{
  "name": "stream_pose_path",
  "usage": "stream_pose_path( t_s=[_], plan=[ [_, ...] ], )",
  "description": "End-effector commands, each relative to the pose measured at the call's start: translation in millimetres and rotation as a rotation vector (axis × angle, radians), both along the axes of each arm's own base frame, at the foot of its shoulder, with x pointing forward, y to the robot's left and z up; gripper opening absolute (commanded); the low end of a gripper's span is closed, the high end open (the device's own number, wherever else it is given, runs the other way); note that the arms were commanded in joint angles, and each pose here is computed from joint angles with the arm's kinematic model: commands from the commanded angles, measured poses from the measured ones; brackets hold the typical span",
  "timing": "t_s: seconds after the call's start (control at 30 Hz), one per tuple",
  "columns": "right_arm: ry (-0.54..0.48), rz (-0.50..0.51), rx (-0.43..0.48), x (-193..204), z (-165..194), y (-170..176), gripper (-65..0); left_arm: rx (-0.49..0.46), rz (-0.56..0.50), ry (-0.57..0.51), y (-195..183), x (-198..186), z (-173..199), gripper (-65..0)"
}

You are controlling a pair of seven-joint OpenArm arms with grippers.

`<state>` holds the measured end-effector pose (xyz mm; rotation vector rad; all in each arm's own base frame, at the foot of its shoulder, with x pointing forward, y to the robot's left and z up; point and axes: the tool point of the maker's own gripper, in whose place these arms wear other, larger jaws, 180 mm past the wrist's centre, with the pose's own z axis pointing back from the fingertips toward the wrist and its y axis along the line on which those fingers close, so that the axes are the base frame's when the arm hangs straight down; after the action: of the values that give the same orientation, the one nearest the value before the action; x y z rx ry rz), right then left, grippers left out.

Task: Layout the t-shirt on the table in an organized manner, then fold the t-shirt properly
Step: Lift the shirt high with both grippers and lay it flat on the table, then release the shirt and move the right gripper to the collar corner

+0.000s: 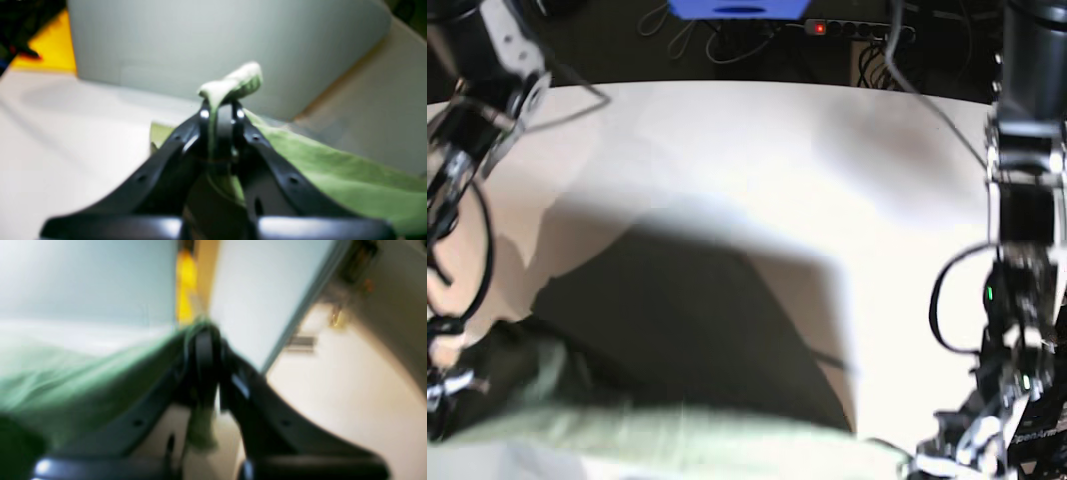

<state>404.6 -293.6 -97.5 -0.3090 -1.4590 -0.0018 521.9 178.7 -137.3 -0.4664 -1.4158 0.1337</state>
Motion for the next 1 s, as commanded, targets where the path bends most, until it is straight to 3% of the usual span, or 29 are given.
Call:
stream_pose_path(
  t_s=[0.0, 0.2, 0.33, 0.47, 0.67, 0.73, 0.83, 0.9, 0.97],
  plan=[
    [-0.045, -0.002, -0.015, -6, 9, 1, -65.0, -0.02, 0.044, -0.074, 18, -6, 20, -64.8],
    [0.186, 0.03, 0.09, -39, -98, 31, -65.0, -0.064, 0.146, 0.04, 60, -64, -55, -64.7],
    [0.316, 0.034, 0.142, -67, -151, 44, -65.0, -0.074, 0.217, 0.146, 86, -103, -106, -64.6],
    [0.416, 0.046, 0.163, -87, -185, 53, -65.0, -0.069, 0.257, 0.257, 99, -135, -152, -64.5],
    [0.566, 0.092, 0.17, -99, -233, 65, -63.3, -0.062, 0.257, 0.329, 98, -156, -179, -64.4],
    [0.599, 0.093, 0.172, -101, -244, 63, -57.1, -0.064, 0.26, 0.361, 99, -162, -190, -60.8],
    [0.613, 0.086, 0.163, -106, -248, 59, -45.5, -0.074, 0.241, 0.474, 99, -170, -214, -47.3],
    [0.602, 0.07, 0.132, -111, -241, 48, -40.6, -0.079, 0.218, 0.542, 95, -177, -225, -38.6],
    [0.572, 0.043, 0.12, -114, -229, 38, -38.6, -0.076, 0.204, 0.558, 92, -180, -226, -34.3]
  ],
)
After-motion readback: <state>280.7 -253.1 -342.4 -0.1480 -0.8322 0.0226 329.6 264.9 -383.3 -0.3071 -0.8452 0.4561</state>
